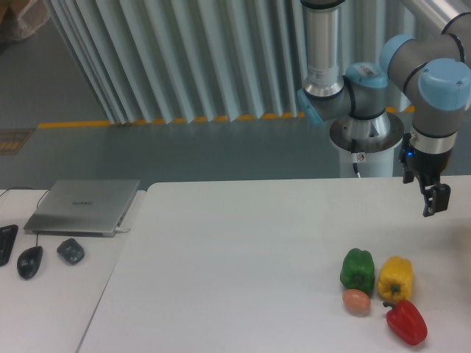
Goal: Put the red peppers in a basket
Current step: 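Move the open gripper down over the red bell pepper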
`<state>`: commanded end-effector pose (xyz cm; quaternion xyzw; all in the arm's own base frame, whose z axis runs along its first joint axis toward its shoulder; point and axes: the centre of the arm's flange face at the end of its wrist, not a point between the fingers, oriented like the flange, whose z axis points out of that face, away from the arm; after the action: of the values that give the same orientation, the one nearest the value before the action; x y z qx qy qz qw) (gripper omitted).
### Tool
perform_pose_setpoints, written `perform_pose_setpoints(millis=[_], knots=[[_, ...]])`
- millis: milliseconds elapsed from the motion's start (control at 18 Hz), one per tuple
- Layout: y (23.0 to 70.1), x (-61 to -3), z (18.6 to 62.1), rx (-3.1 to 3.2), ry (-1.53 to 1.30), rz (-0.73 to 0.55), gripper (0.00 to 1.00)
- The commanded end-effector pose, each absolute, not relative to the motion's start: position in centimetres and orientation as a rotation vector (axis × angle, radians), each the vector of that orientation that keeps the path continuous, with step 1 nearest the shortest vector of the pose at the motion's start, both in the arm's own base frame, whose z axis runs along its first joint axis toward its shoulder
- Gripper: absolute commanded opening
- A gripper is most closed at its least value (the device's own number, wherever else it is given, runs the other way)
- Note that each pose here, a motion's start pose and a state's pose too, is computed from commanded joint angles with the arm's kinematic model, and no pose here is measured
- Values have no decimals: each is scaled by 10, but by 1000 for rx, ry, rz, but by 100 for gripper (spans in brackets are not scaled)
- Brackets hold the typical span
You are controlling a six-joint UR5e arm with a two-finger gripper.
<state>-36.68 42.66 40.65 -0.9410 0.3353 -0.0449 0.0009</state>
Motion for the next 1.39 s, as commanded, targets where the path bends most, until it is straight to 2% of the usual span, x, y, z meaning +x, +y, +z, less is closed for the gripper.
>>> perform_pose_setpoints(millis=[444, 611, 889, 1222, 1389], knots=[[437, -357, 412, -2957, 1099, -82, 100], [435, -353, 394, -2956, 1096, -102, 100], [433, -349, 373, -2957, 1048, -20, 100], [439, -347, 372, -2928, 977, -41, 100], [478, -329, 373, -2949, 744, 109, 100]])
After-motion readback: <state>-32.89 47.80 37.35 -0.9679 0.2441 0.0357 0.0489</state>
